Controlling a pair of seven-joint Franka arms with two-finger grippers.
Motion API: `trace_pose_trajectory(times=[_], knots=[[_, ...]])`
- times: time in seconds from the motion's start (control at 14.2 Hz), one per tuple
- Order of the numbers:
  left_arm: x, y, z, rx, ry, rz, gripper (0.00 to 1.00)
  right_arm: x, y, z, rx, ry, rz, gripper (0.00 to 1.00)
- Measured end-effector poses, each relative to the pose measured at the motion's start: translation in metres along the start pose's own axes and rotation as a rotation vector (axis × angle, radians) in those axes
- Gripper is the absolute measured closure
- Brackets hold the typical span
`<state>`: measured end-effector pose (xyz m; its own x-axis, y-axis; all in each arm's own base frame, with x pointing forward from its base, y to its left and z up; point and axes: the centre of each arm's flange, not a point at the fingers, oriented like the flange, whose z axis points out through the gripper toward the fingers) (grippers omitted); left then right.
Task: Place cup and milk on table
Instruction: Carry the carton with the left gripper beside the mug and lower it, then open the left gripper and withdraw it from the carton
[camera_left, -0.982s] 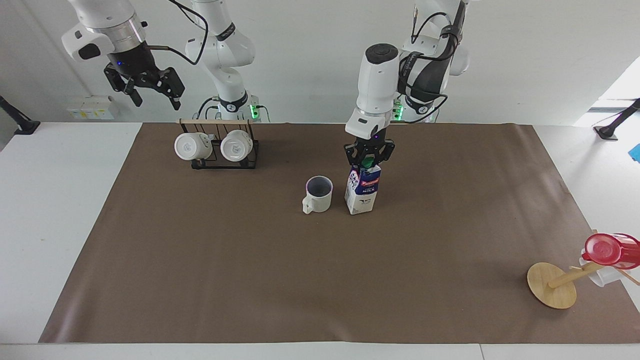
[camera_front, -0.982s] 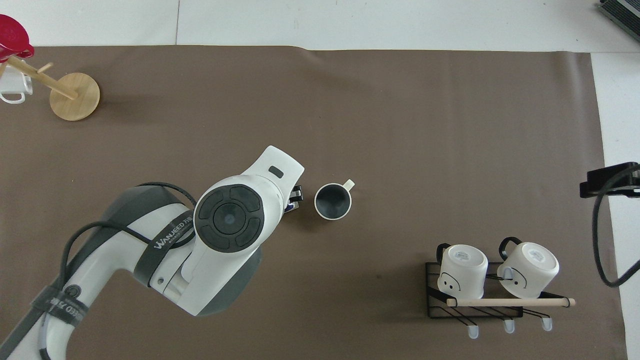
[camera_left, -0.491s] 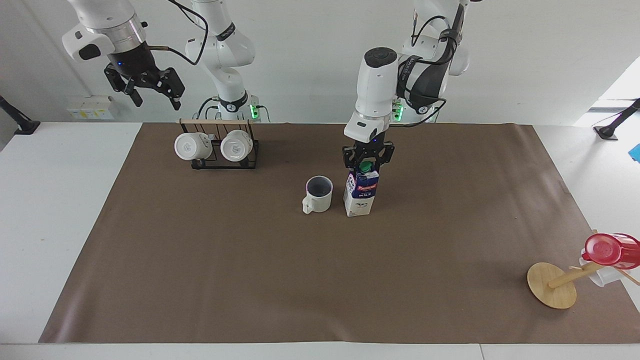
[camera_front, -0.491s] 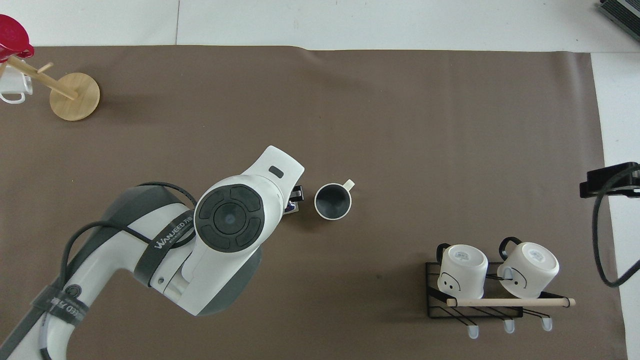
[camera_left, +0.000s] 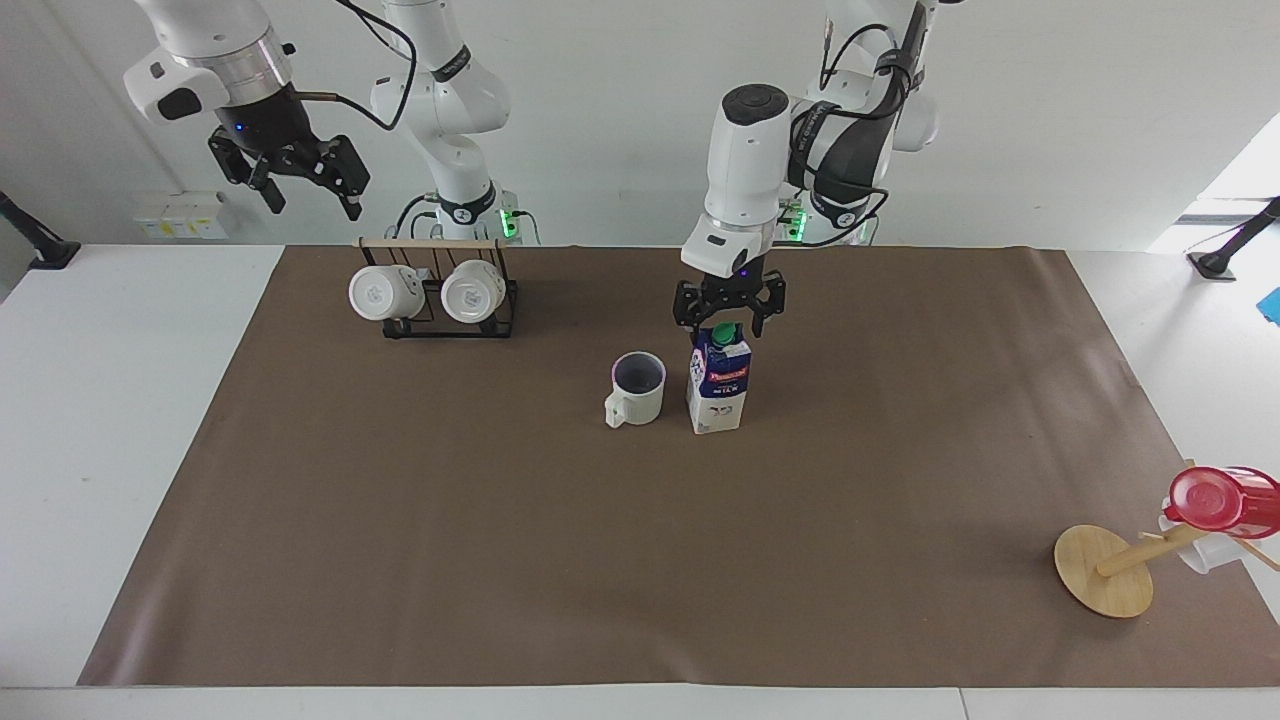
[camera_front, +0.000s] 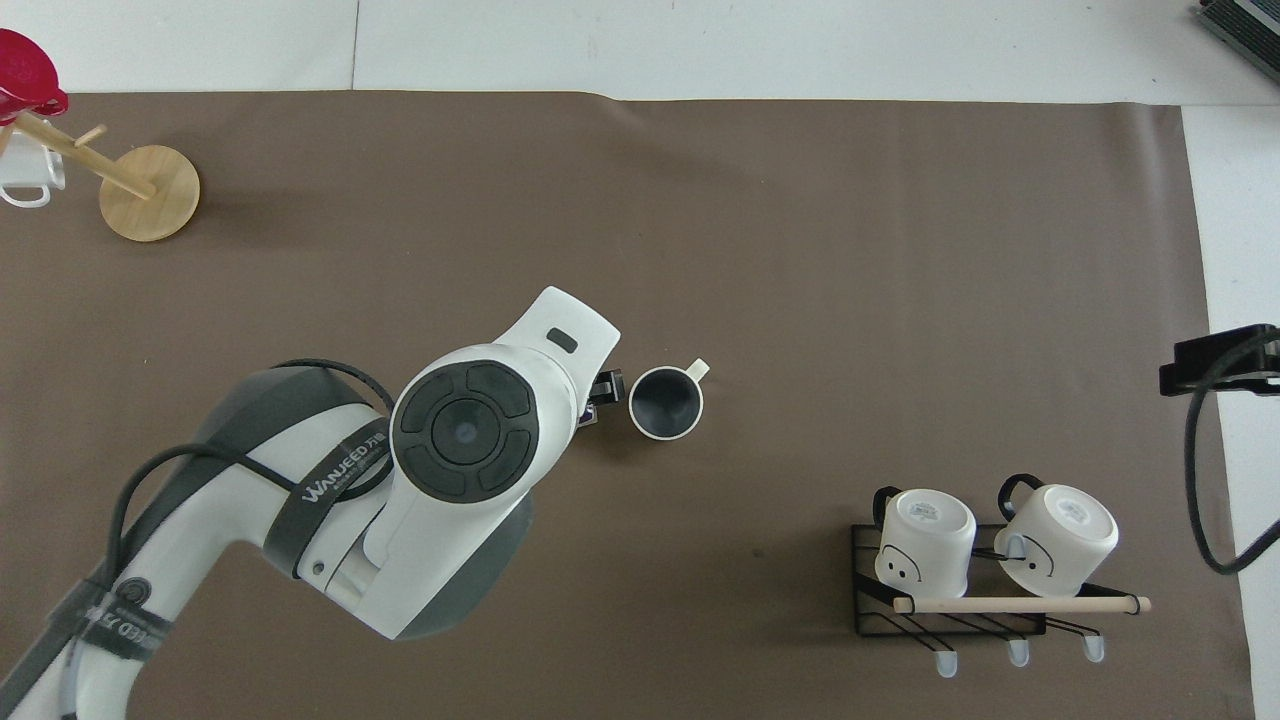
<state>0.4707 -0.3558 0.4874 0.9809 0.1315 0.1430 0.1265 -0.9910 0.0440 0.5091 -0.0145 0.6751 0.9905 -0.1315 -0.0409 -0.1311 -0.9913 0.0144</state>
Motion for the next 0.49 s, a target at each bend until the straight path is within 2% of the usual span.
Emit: trace_pose_trajectory(times=[0.28, 0.49], knots=[[0.019, -0.015, -0.04, 0.02, -0.025, 0.002, 0.0, 0.0, 0.001, 0.0, 0.0, 0.0, 0.002, 0.0], [0.047, -0.057, -0.067, 0.045, -0.046, 0.077, 0.0, 0.0, 0.001, 0.001, 0.0, -0.002, 0.002, 0.0]])
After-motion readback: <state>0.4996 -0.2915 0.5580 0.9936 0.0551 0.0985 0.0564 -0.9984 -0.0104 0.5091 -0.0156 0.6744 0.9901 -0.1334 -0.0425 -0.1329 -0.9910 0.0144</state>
